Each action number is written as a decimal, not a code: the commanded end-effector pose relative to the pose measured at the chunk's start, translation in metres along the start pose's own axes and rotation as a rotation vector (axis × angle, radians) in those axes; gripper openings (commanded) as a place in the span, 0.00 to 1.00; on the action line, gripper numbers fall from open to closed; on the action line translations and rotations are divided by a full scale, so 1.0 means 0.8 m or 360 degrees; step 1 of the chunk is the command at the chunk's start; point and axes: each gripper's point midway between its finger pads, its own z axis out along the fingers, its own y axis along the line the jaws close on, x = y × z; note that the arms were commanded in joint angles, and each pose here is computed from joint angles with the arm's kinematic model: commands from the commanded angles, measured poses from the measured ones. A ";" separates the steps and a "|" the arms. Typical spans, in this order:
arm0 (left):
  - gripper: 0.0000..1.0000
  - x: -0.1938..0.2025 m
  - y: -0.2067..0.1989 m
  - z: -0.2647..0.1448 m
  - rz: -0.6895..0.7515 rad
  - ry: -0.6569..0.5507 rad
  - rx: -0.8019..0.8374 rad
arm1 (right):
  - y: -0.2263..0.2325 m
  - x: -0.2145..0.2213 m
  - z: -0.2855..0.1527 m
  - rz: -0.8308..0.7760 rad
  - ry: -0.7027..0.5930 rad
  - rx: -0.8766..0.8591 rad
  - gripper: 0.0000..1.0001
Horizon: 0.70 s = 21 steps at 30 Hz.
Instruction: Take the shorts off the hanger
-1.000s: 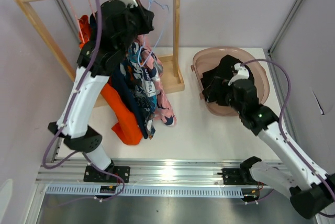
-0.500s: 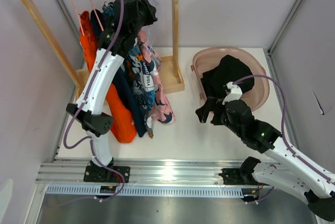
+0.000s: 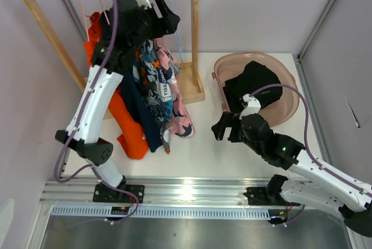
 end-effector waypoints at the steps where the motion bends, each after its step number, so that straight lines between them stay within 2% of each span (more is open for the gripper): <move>1: 0.77 -0.060 -0.020 -0.072 -0.0023 -0.0188 0.0087 | 0.005 -0.004 -0.002 0.0036 -0.0065 0.0024 0.99; 7: 0.78 -0.067 -0.004 -0.093 -0.0005 -0.0230 -0.0016 | 0.008 0.009 -0.014 0.0029 -0.0051 0.0032 0.99; 14: 0.74 -0.044 0.010 -0.064 0.0006 -0.0165 -0.0088 | 0.001 0.012 -0.024 0.0024 -0.0059 0.0059 0.99; 21: 0.72 -0.044 0.032 -0.041 0.0000 -0.0192 -0.0242 | -0.010 0.013 -0.030 0.0015 -0.0063 0.0097 0.99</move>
